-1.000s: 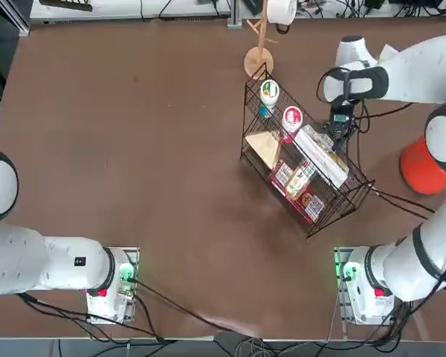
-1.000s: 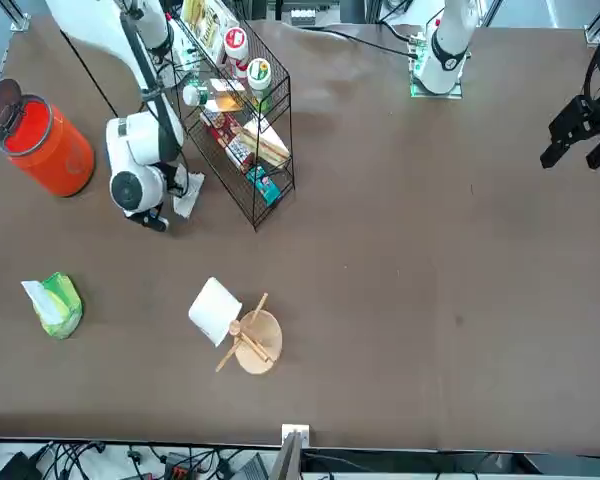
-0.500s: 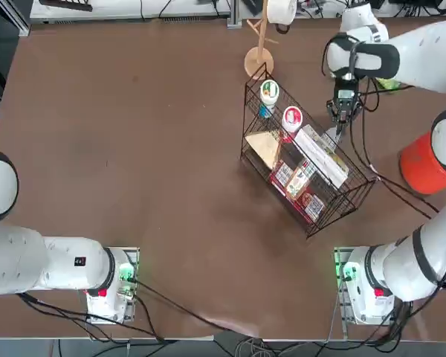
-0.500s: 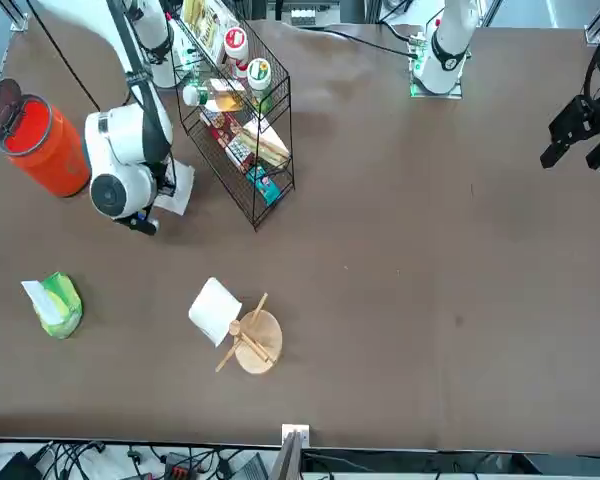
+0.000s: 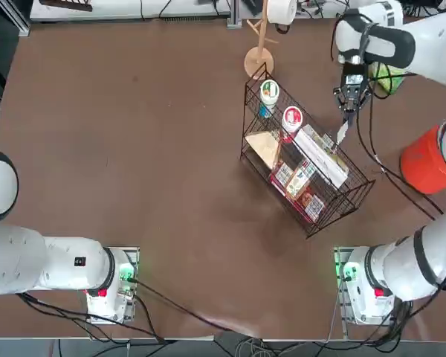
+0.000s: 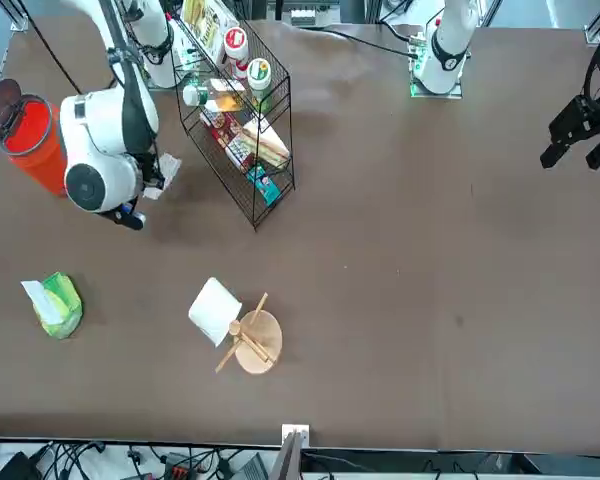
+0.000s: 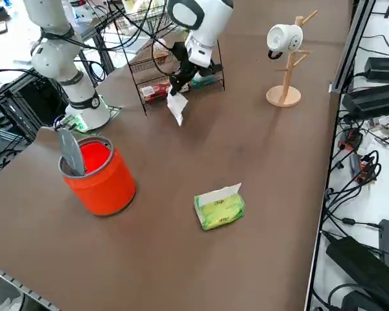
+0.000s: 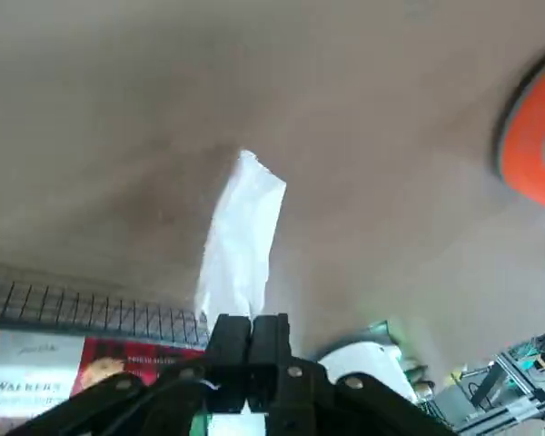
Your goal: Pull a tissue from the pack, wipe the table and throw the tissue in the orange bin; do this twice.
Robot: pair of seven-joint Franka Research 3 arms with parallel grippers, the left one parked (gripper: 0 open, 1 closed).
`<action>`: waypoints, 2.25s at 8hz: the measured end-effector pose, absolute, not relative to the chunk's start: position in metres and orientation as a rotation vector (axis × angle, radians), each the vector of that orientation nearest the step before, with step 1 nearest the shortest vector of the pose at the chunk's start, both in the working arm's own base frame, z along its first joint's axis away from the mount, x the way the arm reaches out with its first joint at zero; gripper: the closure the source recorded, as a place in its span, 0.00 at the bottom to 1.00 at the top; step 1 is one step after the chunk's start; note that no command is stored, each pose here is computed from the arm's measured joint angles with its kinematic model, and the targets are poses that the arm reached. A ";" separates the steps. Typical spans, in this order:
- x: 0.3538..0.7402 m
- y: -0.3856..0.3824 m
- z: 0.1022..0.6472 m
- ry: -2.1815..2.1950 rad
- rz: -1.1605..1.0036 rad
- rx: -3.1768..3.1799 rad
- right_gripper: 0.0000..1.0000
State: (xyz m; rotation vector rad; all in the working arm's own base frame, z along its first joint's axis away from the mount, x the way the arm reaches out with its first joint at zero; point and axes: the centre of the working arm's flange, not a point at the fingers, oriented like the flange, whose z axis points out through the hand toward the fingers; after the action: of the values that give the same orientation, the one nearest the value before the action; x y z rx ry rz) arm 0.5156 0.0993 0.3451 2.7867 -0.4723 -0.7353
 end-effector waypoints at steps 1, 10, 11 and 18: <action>0.514 0.097 0.360 -0.476 -0.754 2.780 0.99; 0.498 -0.037 0.455 -0.190 -0.791 2.607 0.99; 0.493 -0.067 0.467 -0.144 -0.802 2.605 0.99; 0.453 -0.201 0.502 0.027 -0.915 2.653 0.99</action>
State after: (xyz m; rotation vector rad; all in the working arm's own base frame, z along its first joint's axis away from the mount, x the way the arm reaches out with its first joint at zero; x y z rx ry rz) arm 0.4528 -0.2012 0.5017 2.6529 0.0274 -0.9148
